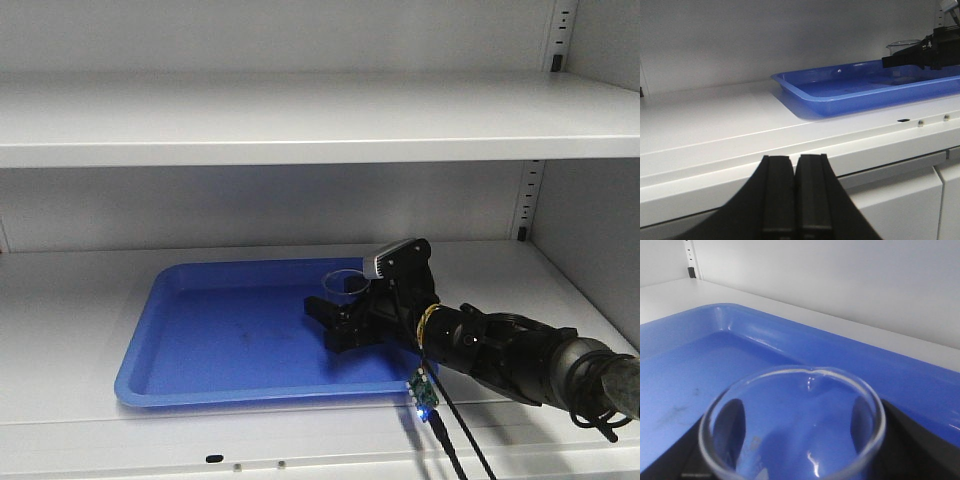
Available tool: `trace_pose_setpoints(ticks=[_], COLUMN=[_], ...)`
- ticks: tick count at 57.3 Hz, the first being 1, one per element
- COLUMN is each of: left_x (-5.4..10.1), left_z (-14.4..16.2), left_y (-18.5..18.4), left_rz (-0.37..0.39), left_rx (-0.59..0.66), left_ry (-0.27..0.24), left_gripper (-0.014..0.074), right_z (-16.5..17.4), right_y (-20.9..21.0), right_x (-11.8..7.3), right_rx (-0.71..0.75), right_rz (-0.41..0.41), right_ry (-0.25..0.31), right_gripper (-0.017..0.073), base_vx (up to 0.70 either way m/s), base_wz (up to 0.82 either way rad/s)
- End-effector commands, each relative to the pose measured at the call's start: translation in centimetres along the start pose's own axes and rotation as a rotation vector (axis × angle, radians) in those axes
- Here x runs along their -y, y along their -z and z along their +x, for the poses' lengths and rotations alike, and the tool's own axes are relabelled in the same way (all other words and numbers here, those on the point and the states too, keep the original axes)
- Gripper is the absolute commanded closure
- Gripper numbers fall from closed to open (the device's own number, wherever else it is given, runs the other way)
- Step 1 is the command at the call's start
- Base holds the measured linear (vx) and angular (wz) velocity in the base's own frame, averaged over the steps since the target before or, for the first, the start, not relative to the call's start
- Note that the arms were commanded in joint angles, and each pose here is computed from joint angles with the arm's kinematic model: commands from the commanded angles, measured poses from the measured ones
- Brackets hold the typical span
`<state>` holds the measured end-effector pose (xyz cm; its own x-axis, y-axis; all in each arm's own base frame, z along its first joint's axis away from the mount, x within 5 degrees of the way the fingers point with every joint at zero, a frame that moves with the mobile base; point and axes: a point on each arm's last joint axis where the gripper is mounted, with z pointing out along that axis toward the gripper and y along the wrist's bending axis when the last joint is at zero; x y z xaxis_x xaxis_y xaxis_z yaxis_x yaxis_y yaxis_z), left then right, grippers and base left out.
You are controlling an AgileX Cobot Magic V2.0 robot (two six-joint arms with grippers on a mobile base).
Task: Pick beaker and place in left cabinet
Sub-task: 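Lower the beaker onto the blue tray and open the right gripper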
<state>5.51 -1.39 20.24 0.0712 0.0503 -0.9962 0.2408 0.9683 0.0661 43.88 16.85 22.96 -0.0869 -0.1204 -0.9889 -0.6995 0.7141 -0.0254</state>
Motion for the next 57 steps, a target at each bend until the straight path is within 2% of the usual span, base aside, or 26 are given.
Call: trace_pose_setpoints(ticks=[1, 10, 20, 46, 52, 57], left_x=[0.0, 0.0, 0.0, 0.0, 0.0, 0.0], left_z=[-0.3, -0.3, -0.3, -0.3, -0.3, -0.3], left_y=[0.1, 0.1, 0.1, 0.1, 0.1, 0.1], left_rz=[-0.003, -0.003, -0.003, -0.003, -0.003, -0.003], left_rx=[0.087, 0.087, 0.087, 0.087, 0.087, 0.087], left_ry=[0.012, 0.012, 0.012, 0.012, 0.012, 0.012], left_gripper=[0.0593, 0.0593, 0.0593, 0.0593, 0.0593, 0.0593], right_z=[-4.3, -4.4, -5.3, -11.0, -11.8, -12.0], right_y=[0.9, 1.0, 1.4, 4.6, 5.1, 5.5], right_x=[-0.1, 0.0, -0.1, -1.2, -1.3, -1.1], right_rx=[0.143, 0.151, 0.168, 0.284, 0.287, 0.246], right_rz=[-0.005, 0.002, 0.003, 0.012, 0.019, 0.054], right_ry=[0.002, -0.006, 0.004, 0.066, 0.027, -0.016], right_gripper=[0.0012, -0.0057, -0.005, -0.0031, 0.0013, 0.0131], base_vx=[0.0, 0.0, 0.0, 0.0, 0.0, 0.0], base_wz=[0.0, 0.0, 0.0, 0.0, 0.0, 0.0])
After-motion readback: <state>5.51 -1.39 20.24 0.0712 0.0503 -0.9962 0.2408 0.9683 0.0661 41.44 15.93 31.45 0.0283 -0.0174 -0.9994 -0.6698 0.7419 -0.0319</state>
